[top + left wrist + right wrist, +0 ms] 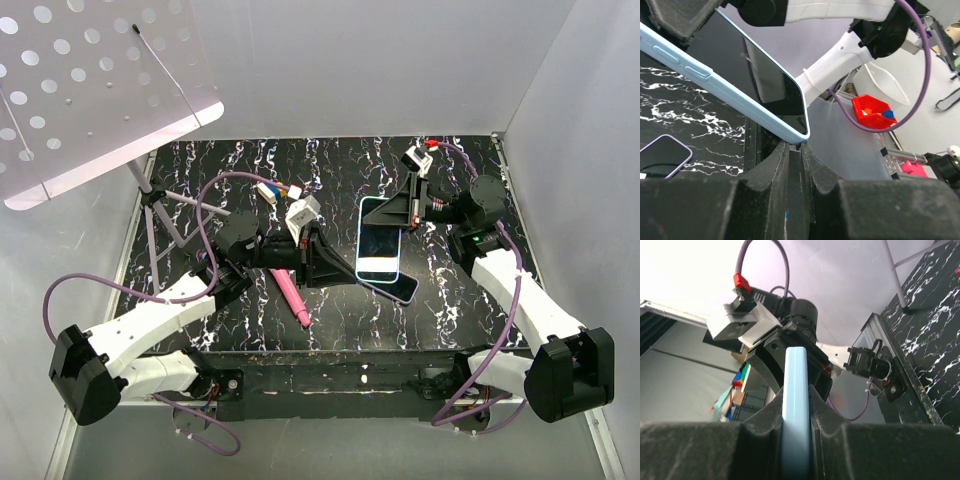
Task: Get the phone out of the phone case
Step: Remove the phone case from the phone.
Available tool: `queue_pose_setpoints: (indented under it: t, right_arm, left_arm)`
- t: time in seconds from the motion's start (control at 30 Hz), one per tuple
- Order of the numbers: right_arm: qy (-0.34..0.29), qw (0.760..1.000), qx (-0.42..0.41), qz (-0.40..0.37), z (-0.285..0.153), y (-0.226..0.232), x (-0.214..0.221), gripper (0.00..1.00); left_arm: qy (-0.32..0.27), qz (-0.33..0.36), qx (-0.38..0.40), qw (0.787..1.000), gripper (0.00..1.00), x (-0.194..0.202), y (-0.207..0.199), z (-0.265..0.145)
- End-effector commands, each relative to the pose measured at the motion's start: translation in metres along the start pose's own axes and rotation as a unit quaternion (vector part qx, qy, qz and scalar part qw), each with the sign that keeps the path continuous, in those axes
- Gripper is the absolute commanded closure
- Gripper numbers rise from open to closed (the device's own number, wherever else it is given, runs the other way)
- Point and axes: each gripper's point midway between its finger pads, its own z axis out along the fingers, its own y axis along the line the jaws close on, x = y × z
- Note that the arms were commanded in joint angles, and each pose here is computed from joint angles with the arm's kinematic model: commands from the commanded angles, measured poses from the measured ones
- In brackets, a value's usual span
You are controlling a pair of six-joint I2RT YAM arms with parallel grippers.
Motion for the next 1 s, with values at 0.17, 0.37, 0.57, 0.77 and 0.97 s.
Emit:
queue_pose_setpoints:
  t: [0.17,0.37,0.57,0.77,0.97]
  right_arm:
    - [-0.103,0.994,0.006,-0.045,0.006,0.017,-0.025,0.99]
    - [-0.162,0.982,0.024,-0.095,0.004,0.010,-0.045,0.99]
    - [-0.172,0.979,0.026,-0.105,0.004,0.010,-0.049,0.99]
    - [-0.174,0.978,0.035,-0.106,0.002,0.006,-0.047,0.99]
    - [-0.172,0.978,0.036,-0.112,0.002,0.009,-0.045,0.99]
  left_arm:
    - [-0.047,-0.089,-0.121,0.988,0.58,-0.002,0.047,-0.002]
    - [-0.125,-0.201,-0.083,0.968,0.24,0.001,0.022,-0.017]
    - [-0.167,-0.221,-0.074,0.958,0.36,-0.019,0.017,-0.020]
    - [-0.157,-0.221,-0.046,0.961,0.37,-0.028,0.011,-0.010]
    - [-0.155,-0.218,-0.056,0.962,0.45,-0.031,0.018,-0.007]
